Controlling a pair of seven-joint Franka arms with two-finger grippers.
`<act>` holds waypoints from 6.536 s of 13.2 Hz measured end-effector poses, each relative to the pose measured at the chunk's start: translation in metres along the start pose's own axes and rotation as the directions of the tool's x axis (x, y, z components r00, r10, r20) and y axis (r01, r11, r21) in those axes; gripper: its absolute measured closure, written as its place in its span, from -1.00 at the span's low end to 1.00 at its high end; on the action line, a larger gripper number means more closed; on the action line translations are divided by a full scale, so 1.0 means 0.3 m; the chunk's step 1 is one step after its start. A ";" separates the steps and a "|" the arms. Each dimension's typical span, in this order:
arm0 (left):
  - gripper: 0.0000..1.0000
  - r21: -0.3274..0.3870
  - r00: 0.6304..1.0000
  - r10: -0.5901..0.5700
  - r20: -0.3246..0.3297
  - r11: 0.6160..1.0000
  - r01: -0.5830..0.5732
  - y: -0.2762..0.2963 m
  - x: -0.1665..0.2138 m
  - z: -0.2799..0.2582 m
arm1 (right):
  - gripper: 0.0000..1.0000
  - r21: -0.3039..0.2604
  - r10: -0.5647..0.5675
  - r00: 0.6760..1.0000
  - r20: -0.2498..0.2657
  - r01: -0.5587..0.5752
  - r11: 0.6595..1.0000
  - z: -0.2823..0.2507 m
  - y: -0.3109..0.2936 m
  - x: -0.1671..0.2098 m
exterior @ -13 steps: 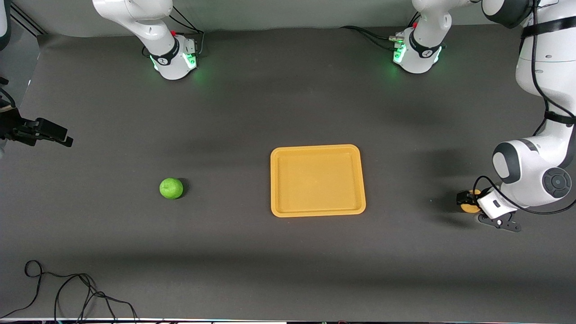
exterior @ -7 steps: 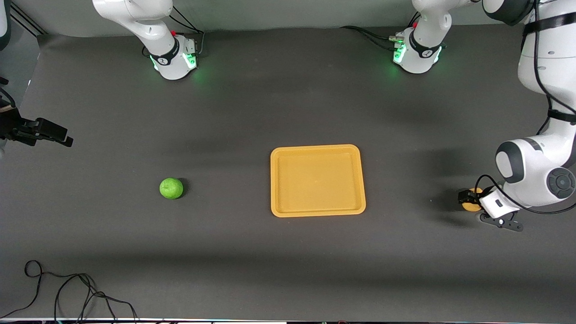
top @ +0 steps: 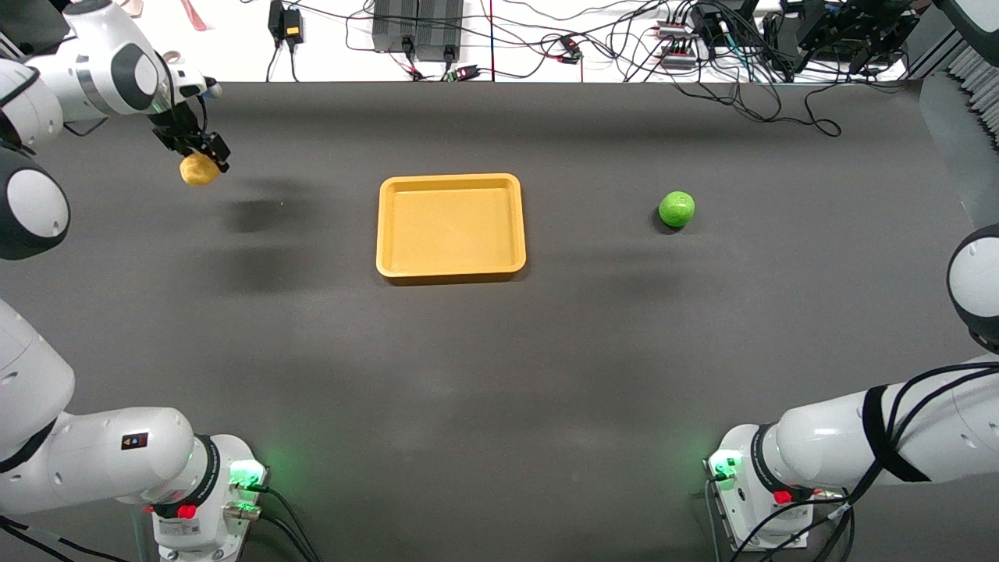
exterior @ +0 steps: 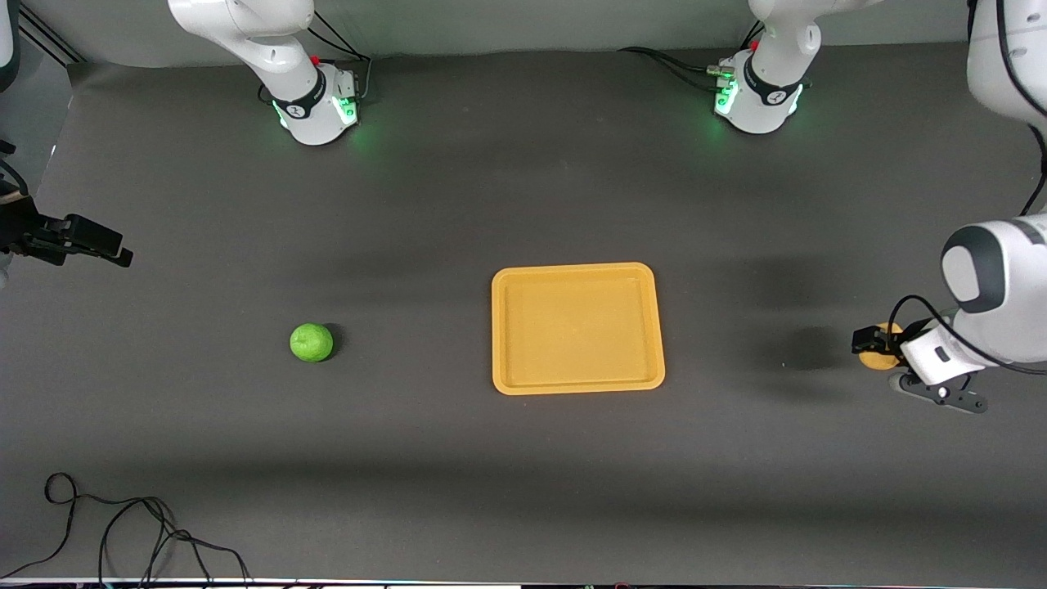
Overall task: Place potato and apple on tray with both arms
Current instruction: 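Close the left gripper around the yellow potato, then lift the potato and carry it over the yellow tray, then lower the potato onto the tray and open the left gripper, then withdraw the left gripper while the right gripper reaches the green apple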
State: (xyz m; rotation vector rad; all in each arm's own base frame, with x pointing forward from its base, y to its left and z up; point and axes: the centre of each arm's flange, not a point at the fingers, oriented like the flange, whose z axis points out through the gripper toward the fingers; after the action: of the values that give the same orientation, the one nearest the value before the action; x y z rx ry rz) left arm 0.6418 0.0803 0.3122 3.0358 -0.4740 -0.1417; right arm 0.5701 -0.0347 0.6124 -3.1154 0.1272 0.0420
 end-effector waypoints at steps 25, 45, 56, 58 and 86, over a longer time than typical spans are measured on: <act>-0.56 -0.111 0.860 -0.510 -0.031 0.857 0.504 1.370 0.167 -0.026 | -1.00 0.000 0.002 1.000 -0.002 -0.002 1.000 -0.002 0.005 0.000; -0.56 -0.081 0.884 -0.461 -0.071 0.886 0.456 1.362 0.212 0.490 | -1.00 0.000 0.005 1.000 -0.002 -0.005 1.000 -0.002 0.010 0.000; -0.98 -0.012 0.891 -0.450 -0.065 0.893 0.451 1.313 0.217 0.227 | -1.00 0.000 0.009 1.000 -0.001 -0.009 1.000 -0.001 0.017 0.000; -0.98 0.031 0.904 -0.422 -0.068 0.905 0.424 1.201 0.190 -0.035 | -1.00 0.000 0.009 1.000 -0.001 -0.009 1.000 -0.001 0.017 0.000; -0.84 0.061 0.929 -0.369 -0.007 0.928 0.369 0.279 -0.226 -0.910 | -1.00 0.030 0.057 0.983 -0.174 -0.052 0.998 1.285 -0.293 0.006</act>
State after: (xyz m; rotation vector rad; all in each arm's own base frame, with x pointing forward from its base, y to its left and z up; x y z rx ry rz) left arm 0.5799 0.0354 0.5957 3.1499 0.1028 -0.1549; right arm 0.5690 0.0621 0.2292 -3.0852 0.2141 -0.2308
